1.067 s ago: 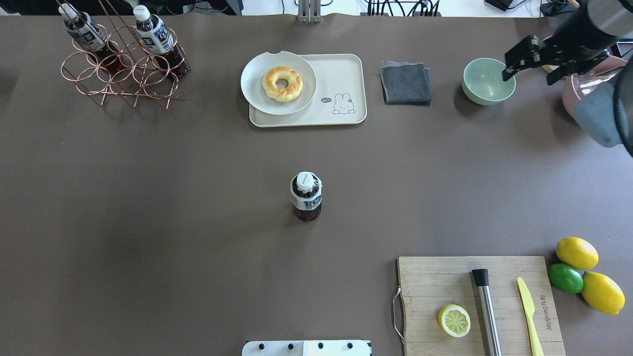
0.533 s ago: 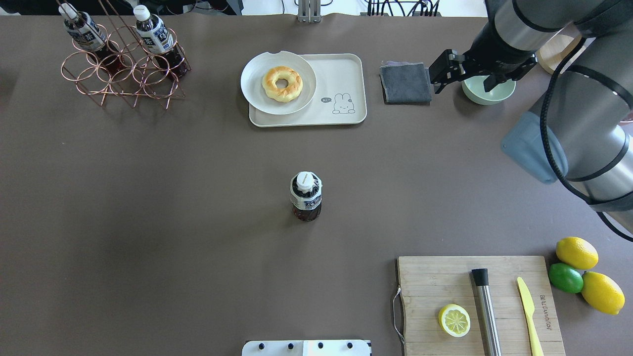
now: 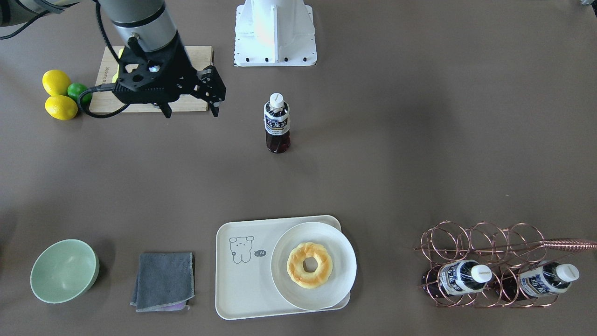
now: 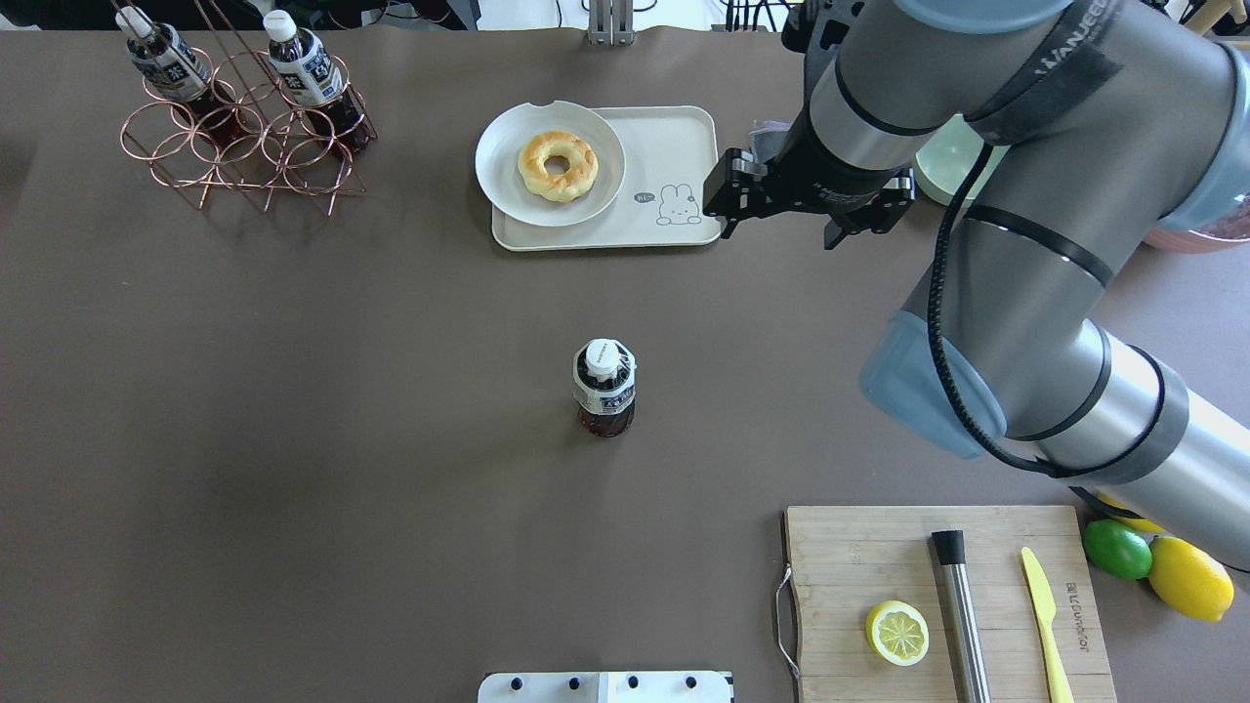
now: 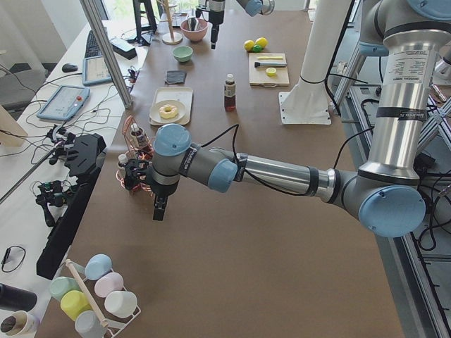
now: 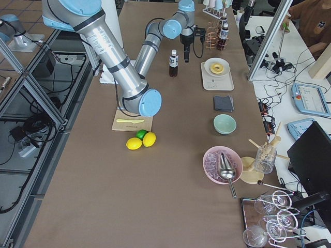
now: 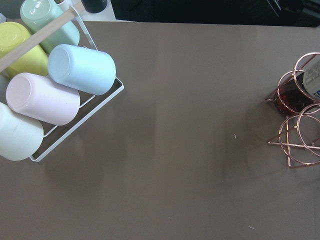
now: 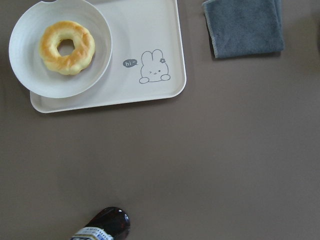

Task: Place tea on tray
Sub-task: 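Move the right gripper over the table down toward the tea bottle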

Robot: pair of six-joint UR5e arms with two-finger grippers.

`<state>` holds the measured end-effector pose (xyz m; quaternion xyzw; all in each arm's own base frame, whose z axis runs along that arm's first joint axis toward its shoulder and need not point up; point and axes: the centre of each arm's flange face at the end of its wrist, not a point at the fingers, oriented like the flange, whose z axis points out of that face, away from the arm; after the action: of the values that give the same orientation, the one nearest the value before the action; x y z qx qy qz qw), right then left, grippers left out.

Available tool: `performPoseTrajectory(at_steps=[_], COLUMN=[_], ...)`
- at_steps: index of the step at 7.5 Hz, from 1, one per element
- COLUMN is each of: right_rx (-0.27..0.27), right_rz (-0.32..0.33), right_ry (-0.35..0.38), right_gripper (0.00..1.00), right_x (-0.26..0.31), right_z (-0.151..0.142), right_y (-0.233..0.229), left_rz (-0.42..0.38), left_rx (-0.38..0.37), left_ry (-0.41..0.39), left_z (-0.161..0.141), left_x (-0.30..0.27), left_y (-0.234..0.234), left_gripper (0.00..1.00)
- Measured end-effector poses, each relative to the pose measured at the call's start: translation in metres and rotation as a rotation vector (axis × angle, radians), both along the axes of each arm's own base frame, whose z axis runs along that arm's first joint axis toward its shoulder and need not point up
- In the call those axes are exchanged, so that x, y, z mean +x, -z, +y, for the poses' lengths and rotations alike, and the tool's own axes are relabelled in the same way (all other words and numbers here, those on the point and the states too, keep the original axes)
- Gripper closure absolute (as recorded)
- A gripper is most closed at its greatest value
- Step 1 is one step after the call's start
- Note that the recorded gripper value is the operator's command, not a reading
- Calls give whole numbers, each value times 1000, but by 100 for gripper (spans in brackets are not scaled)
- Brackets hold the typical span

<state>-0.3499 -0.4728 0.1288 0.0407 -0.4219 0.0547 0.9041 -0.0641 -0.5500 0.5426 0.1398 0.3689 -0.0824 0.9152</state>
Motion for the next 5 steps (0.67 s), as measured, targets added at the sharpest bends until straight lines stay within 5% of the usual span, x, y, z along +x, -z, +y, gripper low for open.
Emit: performPoseTrajectory(at_steps=[5], right_rx=[-6], right_rz=[4], right_ry=[25], right_gripper=[0], right_x=[-46], right_z=[44], right_y=[51], left_rz=[0], left_rx=[2], left_ry=[-1], left_z=[-1], left_x=[0], left_y=[1], left_gripper=[2])
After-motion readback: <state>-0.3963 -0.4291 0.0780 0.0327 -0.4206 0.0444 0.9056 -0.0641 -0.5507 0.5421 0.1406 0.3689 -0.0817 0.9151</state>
